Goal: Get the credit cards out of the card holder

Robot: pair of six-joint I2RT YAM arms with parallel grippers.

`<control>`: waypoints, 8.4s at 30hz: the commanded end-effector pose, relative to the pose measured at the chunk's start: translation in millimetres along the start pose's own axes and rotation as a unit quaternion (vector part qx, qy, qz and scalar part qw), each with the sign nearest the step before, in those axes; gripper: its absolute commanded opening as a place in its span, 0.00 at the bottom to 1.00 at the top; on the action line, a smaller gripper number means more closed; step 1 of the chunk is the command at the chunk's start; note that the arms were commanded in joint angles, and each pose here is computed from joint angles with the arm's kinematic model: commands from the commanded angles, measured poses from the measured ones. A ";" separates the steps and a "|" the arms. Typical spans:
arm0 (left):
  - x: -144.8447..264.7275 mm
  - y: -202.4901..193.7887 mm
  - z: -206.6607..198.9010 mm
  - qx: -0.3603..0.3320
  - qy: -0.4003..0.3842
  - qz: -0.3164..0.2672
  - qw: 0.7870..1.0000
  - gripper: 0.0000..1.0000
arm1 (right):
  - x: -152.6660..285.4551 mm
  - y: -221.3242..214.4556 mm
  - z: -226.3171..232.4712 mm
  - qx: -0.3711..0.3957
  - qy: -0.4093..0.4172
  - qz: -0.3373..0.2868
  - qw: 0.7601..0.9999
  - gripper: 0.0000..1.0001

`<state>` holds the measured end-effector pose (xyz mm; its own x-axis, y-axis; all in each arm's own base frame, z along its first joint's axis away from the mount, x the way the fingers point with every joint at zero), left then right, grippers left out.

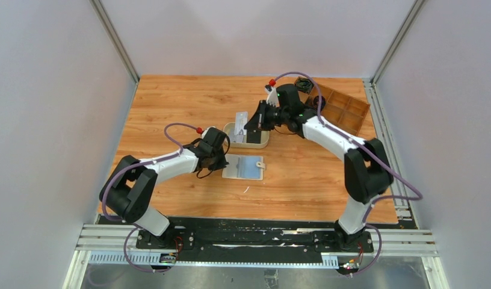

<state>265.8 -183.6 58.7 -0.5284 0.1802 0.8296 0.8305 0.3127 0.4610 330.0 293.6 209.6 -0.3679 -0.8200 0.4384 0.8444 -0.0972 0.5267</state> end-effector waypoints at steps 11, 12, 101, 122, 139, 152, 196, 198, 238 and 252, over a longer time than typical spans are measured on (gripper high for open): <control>20.7 6.1 -0.5 0.011 -0.019 -0.021 1.000 0.00 | -95.5 32.9 -72.6 -0.061 -0.022 0.035 0.997 0.00; 21.2 6.9 -1.1 0.011 -0.019 -0.021 1.000 0.00 | -98.3 32.0 -74.5 -0.064 -0.020 0.037 0.997 0.00; 33.0 10.1 -39.7 0.082 -0.149 -0.017 0.985 0.00 | -76.1 -99.0 -41.0 0.171 -0.172 0.087 0.966 0.72; 25.3 8.8 -32.8 0.063 -0.121 -0.017 0.991 0.00 | -60.1 -119.6 -67.4 0.204 -0.217 0.153 0.942 0.72; 23.4 17.0 -35.1 0.047 -0.107 -0.025 0.993 0.00 | -15.2 -102.4 -90.9 0.276 -0.338 0.161 0.885 0.72; 39.2 32.0 -44.0 0.046 -0.098 -0.027 0.994 0.00 | -28.3 -88.1 0.8 0.222 -0.104 0.056 0.968 0.73; 38.0 31.7 -39.1 0.047 -0.060 -0.010 0.997 0.00 | -70.9 -123.6 -75.2 0.207 -0.221 0.131 0.944 0.72; 38.4 31.7 -38.8 0.047 -0.058 -0.010 0.997 0.00 | -67.6 -121.4 -78.9 0.207 -0.242 0.130 0.939 0.72; 105.2 74.5 -89.6 0.016 -0.202 -0.071 0.977 0.00 | 6.8 -36.9 12.5 0.191 -0.007 -0.039 0.981 0.75; 161.6 104.5 -121.6 -0.004 -0.281 -0.110 0.953 0.00 | 62.4 6.3 21.1 0.093 0.223 -0.177 0.954 0.75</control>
<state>288.6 -232.8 251.4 -0.6815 0.5474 0.4857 0.7196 0.3803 0.5810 308.0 265.6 227.6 -0.4369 -0.8945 0.0951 0.6081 -0.2158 0.7640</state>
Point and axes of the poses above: each gripper's point midway between its finger pads, its own x axis back along the fingers, its own z axis along the line the jaws close on, y = z × x, the point moved 4 cm from there along x, back along the fingers, and after that the axes turned 1 degree about x, right-handed, at the moved point
